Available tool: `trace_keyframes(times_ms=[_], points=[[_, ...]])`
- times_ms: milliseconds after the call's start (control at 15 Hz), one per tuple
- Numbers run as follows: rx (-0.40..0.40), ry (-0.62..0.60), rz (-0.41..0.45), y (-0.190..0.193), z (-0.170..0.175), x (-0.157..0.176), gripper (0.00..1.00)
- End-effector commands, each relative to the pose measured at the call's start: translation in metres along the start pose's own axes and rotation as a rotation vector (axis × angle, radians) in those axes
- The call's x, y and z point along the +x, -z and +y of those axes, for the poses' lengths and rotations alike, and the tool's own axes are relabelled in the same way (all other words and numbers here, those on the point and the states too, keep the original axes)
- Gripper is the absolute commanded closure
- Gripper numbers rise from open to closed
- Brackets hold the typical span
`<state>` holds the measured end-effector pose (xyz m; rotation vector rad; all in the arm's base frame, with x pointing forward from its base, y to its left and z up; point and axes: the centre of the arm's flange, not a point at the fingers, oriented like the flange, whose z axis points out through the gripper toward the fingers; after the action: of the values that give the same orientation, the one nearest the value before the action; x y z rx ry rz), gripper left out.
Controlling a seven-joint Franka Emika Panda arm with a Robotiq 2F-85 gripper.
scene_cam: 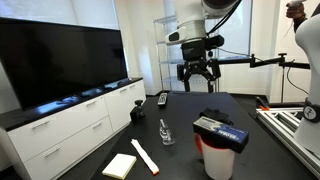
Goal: Put the black box on top of the white and red mug.
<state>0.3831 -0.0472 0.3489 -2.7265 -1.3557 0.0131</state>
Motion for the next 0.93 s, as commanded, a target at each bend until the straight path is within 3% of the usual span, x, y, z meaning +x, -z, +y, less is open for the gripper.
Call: trace_keyframes(times_ms=[0,467,867], points=[[-0.016,-0.141,0.008,0.009,0.013,0.004,0.00],[-0.018,-0.269,0.002,0.008,0.029,0.004,0.00],[-0.011,-0.299,0.003,0.007,0.035,0.004,0.00]])
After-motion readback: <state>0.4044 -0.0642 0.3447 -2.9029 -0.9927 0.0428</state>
